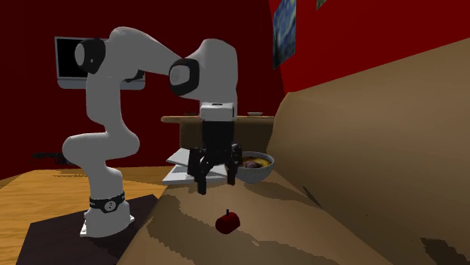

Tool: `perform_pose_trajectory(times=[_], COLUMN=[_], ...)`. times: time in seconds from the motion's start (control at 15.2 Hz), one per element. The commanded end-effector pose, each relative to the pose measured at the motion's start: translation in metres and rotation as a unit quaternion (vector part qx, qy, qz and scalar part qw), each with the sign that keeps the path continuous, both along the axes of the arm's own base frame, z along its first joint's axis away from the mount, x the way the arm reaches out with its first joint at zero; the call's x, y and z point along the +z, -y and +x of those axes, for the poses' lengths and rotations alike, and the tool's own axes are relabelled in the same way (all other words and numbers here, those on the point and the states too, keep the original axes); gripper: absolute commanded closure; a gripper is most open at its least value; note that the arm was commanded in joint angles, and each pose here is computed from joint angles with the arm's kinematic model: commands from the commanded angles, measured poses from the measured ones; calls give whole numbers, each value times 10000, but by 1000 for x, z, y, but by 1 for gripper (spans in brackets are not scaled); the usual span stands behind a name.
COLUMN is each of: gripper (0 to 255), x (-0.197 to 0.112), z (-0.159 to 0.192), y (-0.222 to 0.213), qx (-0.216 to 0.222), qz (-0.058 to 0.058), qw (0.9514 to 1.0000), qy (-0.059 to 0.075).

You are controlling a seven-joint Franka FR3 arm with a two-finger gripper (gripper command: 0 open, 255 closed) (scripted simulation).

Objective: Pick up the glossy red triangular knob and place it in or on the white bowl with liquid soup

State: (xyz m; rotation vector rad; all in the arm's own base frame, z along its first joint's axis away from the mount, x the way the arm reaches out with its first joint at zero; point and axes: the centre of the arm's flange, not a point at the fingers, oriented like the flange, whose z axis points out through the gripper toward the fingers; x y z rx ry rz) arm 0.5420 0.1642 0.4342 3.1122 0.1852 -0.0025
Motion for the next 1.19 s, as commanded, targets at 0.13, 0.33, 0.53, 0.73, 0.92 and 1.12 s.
perform_pose_trajectory(times=[0.13, 0.33, 0.53, 0.73, 0.92, 1.12], gripper=[0, 0, 0, 0, 0, 255], x=[-24, -40, -54, -54, -54, -54], z=[12, 12, 12, 12, 12, 12], y=[-15, -14, -14, -14, -14, -14], qx=[60, 60, 60, 60, 60, 60], qz=[12, 12, 12, 12, 12, 11], qw=[10000, 10000, 10000, 10000, 10000, 10000], qy=[-32, -32, -32, -32, -32, -32])
